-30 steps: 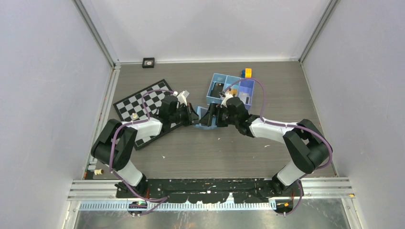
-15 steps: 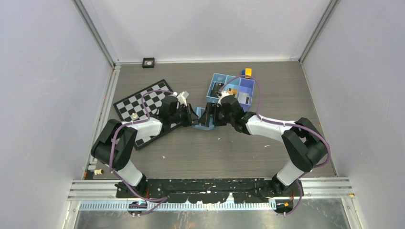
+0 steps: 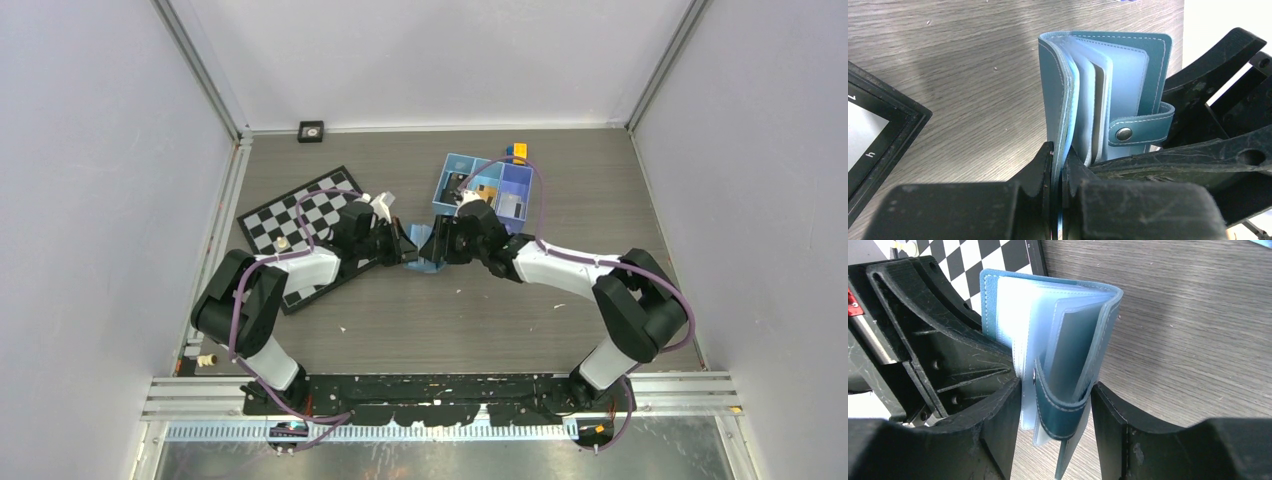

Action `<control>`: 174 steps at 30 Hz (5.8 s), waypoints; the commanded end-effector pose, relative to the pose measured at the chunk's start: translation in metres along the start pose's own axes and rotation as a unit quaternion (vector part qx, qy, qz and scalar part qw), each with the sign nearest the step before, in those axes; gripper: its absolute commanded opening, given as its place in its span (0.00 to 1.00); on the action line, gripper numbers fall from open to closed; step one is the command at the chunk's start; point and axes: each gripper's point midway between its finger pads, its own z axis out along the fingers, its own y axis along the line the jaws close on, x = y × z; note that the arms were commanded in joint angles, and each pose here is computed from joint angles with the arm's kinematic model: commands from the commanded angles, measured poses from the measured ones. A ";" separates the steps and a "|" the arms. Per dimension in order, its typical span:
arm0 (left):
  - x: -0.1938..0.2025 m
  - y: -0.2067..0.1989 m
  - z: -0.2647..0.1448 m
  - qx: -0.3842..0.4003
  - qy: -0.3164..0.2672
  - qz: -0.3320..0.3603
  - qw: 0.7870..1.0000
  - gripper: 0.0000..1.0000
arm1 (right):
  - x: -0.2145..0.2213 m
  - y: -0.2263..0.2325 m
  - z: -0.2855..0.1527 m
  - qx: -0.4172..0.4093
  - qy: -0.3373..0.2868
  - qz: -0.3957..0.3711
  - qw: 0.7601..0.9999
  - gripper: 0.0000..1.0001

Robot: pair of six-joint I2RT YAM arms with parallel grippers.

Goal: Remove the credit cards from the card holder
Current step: Remove the credit card from the card holder.

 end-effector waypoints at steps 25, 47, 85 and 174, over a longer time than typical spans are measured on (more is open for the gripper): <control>-0.018 -0.032 -0.010 0.095 -0.021 -0.006 0.995 0.00 | -0.027 -0.019 -0.011 -0.091 -0.036 0.117 0.988 0.35; -0.028 -0.027 -0.022 0.097 -0.051 -0.019 0.994 0.10 | -0.027 -0.010 -0.016 -0.096 -0.037 0.095 0.990 0.17; -0.034 -0.026 -0.024 0.181 -0.059 -0.077 0.979 0.33 | -0.035 0.017 -0.033 -0.173 -0.061 0.082 0.980 0.12; -0.046 -0.041 -0.041 0.234 -0.077 -0.084 0.966 0.13 | -0.081 -0.040 -0.076 -0.145 -0.163 0.169 0.961 0.00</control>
